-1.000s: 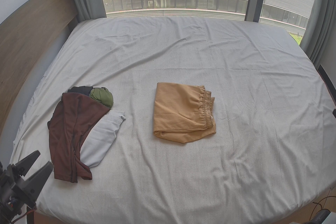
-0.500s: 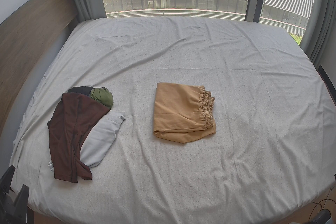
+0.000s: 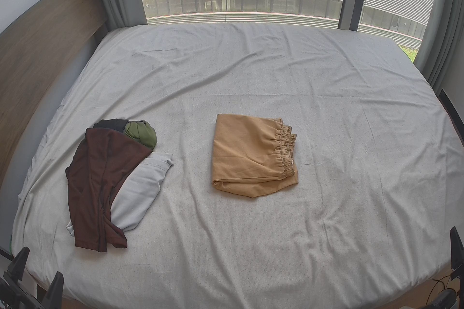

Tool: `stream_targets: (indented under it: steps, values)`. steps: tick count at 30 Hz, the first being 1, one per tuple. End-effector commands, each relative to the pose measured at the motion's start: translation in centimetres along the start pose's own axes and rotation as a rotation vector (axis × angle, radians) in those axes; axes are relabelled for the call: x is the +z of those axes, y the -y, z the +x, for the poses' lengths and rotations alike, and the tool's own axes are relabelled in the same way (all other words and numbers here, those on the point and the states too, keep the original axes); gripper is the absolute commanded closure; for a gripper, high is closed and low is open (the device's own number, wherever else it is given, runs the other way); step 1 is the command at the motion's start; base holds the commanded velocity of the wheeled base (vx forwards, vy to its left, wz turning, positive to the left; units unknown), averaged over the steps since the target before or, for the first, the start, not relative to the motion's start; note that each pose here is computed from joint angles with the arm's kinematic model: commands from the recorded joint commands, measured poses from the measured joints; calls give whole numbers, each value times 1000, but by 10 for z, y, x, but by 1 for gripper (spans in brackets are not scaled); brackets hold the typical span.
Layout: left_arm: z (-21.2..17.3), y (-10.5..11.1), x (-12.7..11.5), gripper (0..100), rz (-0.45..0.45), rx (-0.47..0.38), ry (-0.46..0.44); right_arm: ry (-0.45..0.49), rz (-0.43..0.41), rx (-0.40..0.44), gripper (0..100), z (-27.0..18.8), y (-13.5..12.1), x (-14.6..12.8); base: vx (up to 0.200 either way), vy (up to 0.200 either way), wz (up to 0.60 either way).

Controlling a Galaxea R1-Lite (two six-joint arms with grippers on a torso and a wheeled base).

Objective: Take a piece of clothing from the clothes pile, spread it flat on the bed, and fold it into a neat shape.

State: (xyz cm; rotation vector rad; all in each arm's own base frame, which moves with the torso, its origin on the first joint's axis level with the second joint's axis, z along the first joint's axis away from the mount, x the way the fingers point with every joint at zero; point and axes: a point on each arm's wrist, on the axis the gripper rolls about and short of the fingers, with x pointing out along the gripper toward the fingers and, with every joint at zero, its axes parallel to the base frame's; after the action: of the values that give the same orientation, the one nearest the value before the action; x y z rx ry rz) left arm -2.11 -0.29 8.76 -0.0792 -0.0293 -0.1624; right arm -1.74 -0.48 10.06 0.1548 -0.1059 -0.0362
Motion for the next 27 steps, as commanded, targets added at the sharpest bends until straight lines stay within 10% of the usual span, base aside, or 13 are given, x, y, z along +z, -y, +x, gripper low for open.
stream_targets:
  steps: [1, 7, 27]
  values:
    - [-2, 0, -6, 0, 10, 12, 20, -40, -12, -39, 0, 1, 2, -8, 0, 0, 0]
    - [-2, 0, -6, 0, 13, 12, 20, -36, -145, -96, 0, -8, 1, -19, 0, 0, 0]
    - [-3, -4, -12, 0, 91, 178, -36, -63, -63, 51, 0, -7, -2, -19, 0, 0, 0]
